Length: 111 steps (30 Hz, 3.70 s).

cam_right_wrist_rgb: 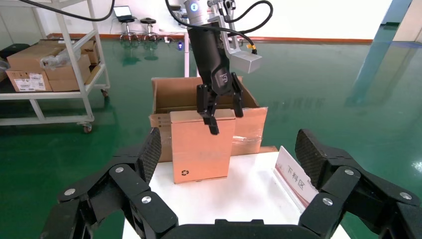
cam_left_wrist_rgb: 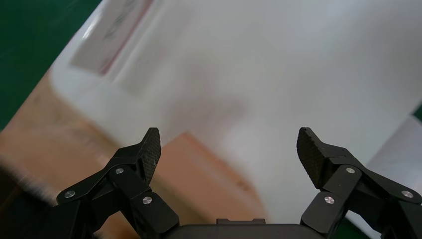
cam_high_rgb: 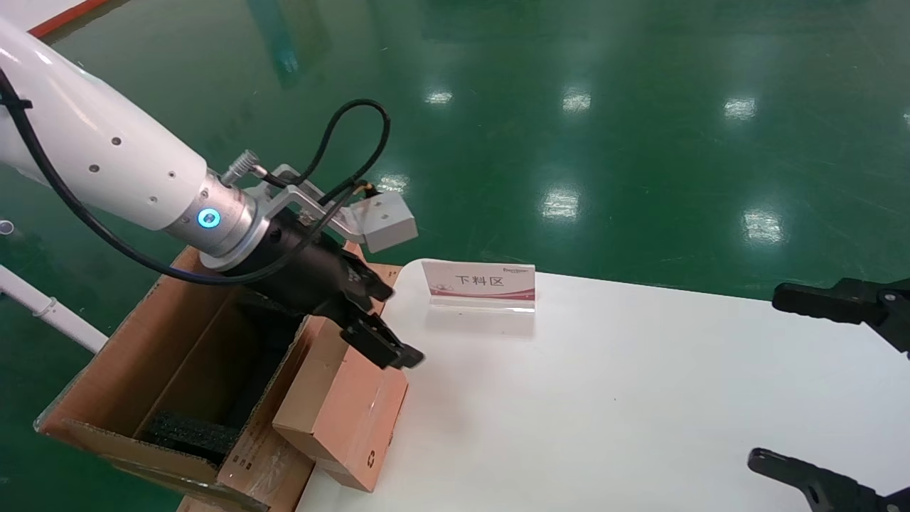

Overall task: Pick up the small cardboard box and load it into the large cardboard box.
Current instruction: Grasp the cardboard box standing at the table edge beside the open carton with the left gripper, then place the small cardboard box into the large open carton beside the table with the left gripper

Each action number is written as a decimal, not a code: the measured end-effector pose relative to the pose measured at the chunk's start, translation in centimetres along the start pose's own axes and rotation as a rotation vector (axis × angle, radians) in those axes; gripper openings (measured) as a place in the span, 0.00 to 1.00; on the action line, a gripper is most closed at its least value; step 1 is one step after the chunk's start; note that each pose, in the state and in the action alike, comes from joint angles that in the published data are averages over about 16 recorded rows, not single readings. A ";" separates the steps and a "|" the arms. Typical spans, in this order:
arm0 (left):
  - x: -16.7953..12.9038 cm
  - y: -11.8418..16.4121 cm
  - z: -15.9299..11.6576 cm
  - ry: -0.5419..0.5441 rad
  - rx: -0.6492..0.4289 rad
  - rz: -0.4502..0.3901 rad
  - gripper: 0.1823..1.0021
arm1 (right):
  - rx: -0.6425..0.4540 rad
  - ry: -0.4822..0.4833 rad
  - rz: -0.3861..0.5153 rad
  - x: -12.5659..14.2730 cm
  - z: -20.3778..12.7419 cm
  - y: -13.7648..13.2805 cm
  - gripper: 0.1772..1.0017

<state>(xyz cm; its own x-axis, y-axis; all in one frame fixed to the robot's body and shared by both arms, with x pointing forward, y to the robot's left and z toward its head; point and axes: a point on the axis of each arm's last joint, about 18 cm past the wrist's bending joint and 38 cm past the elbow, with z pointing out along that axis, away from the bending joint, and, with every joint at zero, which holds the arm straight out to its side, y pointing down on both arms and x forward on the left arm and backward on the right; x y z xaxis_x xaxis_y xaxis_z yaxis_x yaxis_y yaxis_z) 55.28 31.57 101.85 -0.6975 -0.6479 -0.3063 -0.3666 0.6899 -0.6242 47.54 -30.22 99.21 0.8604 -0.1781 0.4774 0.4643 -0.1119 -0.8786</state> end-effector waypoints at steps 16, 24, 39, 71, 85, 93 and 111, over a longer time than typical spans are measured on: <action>-0.9 1.1 -1.3 -0.113 -0.170 -0.100 1.00 | 0.000 0.000 0.000 0.0 0.0 0.0 1.00; -0.7 1.9 -0.9 -0.119 -0.232 -0.131 1.00 | 0.000 0.000 0.000 0.0 0.0 0.0 1.00; -0.5 3.2 0.5 -0.106 -0.290 -0.162 1.00 | 0.000 0.000 0.000 0.0 0.0 0.0 1.00; -0.5 4.0 1.7 -0.101 -0.321 -0.175 0.94 | 0.000 0.001 0.000 0.0 0.0 0.0 0.98; -0.5 4.0 1.6 -0.101 -0.320 -0.175 0.67 | 0.000 0.001 0.000 0.0 0.0 0.0 0.81; -0.5 4.0 1.6 -0.102 -0.319 -0.175 0.45 | 0.000 0.001 0.000 0.0 0.0 0.0 0.63; -2.5 0.2 -5.3 -0.146 -0.077 -0.179 0.30 | 0.000 0.001 0.000 0.0 0.0 0.0 0.16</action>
<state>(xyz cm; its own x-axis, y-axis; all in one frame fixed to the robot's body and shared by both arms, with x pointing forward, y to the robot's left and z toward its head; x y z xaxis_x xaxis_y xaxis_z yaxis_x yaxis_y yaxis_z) 53.73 35.08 106.27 -0.5224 -0.7983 -0.2998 -0.5267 0.5786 -0.6228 47.56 -30.24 99.22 0.8605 -0.1787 0.4771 0.4640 -0.1115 -0.8788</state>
